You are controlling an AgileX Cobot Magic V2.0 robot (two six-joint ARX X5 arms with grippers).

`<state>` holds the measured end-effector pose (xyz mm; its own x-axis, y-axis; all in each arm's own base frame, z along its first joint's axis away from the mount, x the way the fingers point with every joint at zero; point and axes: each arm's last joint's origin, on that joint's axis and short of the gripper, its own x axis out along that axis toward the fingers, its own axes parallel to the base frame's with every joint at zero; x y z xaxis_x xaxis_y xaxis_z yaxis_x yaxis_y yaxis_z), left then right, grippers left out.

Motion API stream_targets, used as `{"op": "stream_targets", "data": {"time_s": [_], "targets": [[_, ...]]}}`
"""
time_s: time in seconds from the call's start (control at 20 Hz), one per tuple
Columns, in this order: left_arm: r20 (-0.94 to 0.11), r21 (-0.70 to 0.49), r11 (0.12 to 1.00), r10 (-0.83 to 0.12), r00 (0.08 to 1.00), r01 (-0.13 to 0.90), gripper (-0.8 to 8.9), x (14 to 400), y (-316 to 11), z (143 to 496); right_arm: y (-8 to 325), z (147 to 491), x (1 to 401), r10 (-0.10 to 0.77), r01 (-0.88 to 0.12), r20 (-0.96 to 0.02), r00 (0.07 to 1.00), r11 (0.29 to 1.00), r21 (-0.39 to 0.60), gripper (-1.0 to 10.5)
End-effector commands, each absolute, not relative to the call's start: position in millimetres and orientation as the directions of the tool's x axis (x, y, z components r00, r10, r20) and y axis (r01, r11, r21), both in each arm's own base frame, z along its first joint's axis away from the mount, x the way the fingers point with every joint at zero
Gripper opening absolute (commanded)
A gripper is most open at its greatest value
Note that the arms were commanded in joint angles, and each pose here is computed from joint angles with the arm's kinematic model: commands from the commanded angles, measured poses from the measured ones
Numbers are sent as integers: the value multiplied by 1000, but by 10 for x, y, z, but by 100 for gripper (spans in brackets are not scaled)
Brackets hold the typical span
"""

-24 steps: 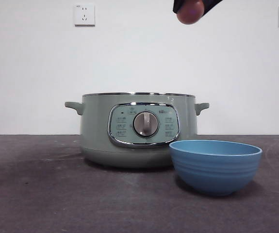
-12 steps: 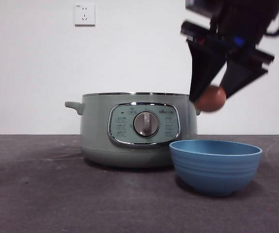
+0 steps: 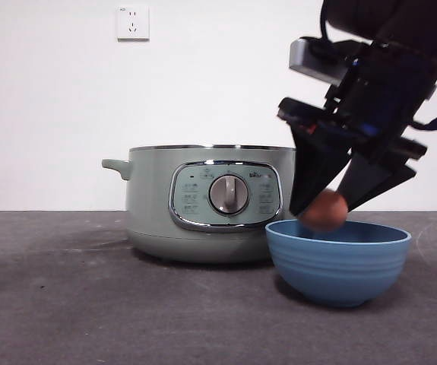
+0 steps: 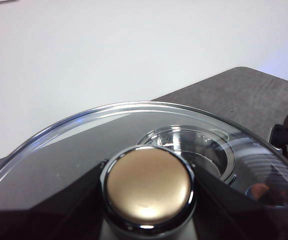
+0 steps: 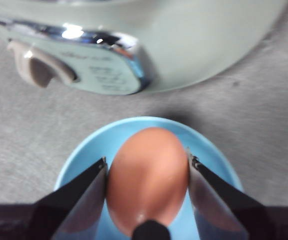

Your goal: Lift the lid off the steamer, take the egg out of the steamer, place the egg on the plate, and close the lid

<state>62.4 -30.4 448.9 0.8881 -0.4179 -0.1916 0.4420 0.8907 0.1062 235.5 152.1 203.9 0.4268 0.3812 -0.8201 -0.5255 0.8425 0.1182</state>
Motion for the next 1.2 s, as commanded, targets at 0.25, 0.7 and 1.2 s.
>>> {"op": "stream_targets", "data": {"time_s": [0.25,0.7,1.2], "targets": [[-134,103,893,-423,896,437,-8,586,-285,4551,1595,1776,2370,352,-532,-866,355,838,122,-17],[-133,103,893,-424,896,438,-8,586,-286,4552,1565,1627,2313,340,-541,-878,335,833,116,-16],[-151,102,892,-423,893,440,-8,584,-285,4535,1548,1610,2284,326,-542,-895,303,832,119,344]]}}
